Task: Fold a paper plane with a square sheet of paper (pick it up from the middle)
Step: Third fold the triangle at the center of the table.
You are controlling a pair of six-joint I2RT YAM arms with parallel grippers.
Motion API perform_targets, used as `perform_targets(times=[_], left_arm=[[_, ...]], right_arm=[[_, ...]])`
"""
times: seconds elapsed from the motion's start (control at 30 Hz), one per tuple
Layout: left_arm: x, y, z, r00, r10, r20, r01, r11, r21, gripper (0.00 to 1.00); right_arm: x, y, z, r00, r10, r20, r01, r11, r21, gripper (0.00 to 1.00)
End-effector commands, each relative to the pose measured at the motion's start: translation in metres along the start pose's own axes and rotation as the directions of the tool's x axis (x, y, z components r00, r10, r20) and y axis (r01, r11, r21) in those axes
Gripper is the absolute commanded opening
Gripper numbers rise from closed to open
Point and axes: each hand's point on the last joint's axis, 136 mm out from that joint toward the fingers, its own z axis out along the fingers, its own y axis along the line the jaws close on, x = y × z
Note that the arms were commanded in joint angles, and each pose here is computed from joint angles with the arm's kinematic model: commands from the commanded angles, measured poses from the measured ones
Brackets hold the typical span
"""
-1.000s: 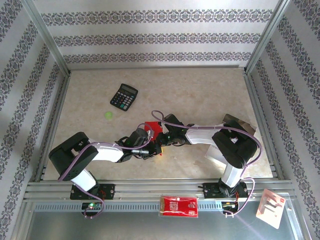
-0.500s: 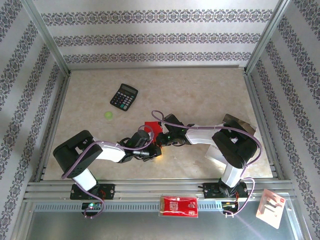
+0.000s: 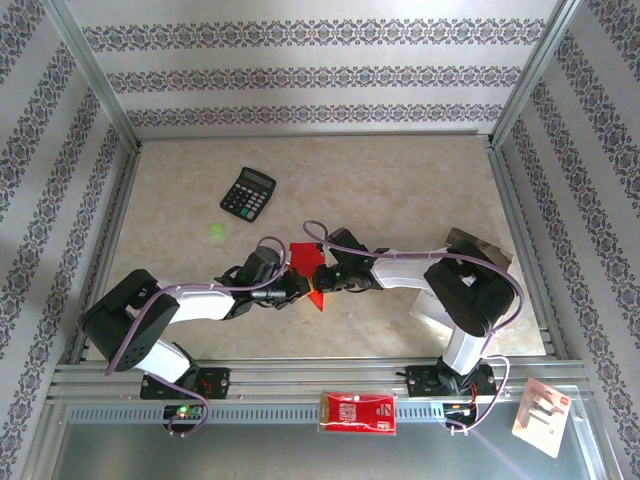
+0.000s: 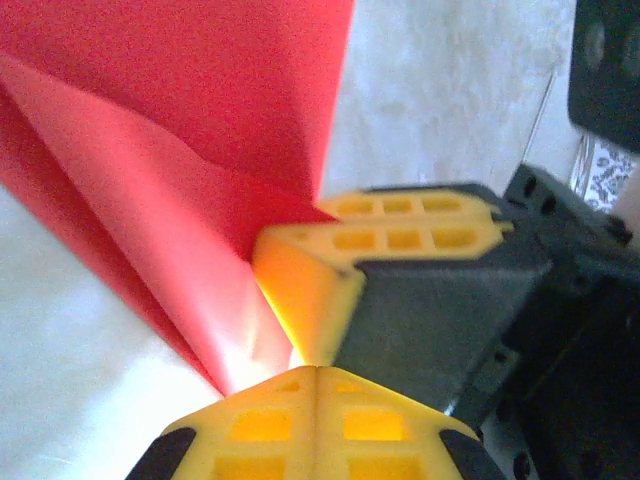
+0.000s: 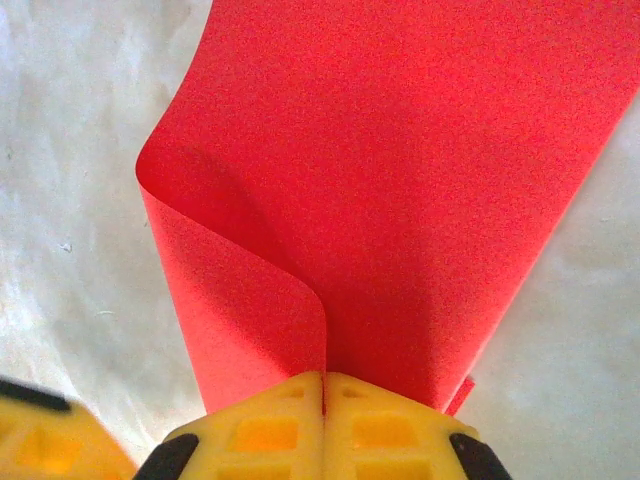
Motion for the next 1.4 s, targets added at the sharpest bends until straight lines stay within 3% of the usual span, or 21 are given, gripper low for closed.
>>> perform_targets(times=[0.0, 0.3, 0.53, 0.8, 1.17, 1.37], left_arm=[[-0.006, 0.003, -0.001, 1.0, 0.024, 0.0, -0.024, 1.0, -0.018, 0.0], [-0.012, 0.011, 0.013, 1.0, 0.017, -0.023, -0.017, 1.0, -0.022, 0.0], [-0.007, 0.031, 0.008, 0.999, 0.019, -0.028, -0.022, 0.995, -0.095, 0.0], [-0.023, 0.002, -0.004, 0.997, 0.078, 0.008, -0.077, 0.995, -0.06, 0.0], [-0.036, 0.032, 0.011, 0.999, 0.048, -0.012, -0.049, 0.989, -0.138, 0.0], [-0.041, 0.039, 0.002, 0.999, 0.053, 0.002, -0.052, 0.984, -0.17, 0.0]], right_arm=[[0.04, -0.046, 0.008, 0.991, 0.076, -0.111, -0.058, 0.986, 0.155, 0.0], [0.041, -0.046, 0.009, 0.991, 0.076, -0.113, -0.058, 0.986, 0.155, 0.0], [0.041, -0.045, 0.009, 0.99, 0.069, -0.12, -0.051, 0.987, 0.15, 0.0], [0.041, -0.043, 0.009, 0.99, 0.063, -0.125, -0.045, 0.989, 0.143, 0.0], [0.041, -0.044, 0.009, 0.99, 0.065, -0.124, -0.046, 0.988, 0.145, 0.0], [0.042, -0.044, 0.009, 0.99, 0.061, -0.126, -0.042, 0.988, 0.146, 0.0]])
